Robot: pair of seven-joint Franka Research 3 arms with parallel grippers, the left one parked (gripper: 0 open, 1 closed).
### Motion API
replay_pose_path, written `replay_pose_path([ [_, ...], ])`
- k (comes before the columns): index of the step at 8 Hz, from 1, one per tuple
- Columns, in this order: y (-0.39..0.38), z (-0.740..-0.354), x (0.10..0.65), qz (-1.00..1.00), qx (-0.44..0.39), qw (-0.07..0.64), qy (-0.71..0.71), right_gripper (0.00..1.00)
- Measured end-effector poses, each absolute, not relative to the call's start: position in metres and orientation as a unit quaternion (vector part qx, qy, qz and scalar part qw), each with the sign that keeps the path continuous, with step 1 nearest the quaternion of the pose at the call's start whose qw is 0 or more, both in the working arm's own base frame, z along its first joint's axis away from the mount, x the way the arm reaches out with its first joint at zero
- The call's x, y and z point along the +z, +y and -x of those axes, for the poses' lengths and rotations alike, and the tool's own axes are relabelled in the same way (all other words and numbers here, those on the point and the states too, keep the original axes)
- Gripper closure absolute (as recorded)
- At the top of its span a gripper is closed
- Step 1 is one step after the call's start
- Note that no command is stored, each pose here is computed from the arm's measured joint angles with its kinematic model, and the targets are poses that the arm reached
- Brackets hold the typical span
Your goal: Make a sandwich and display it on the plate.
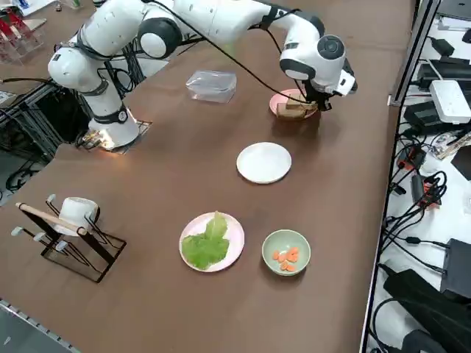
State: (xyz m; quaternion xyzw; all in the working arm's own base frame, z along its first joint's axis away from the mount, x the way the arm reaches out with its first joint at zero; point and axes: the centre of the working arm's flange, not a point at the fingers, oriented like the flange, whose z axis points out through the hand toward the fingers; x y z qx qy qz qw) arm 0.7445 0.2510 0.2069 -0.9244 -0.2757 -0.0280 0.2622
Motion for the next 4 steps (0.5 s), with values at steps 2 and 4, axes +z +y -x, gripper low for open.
replay_pose_path([
  [2, 0.252, -0.745, 0.211, 0.926, -0.029, 0.268, -0.265, 0.95],
  [4, 0.251, -0.748, 0.219, 0.93, -0.029, 0.278, -0.24, 0.95],
])
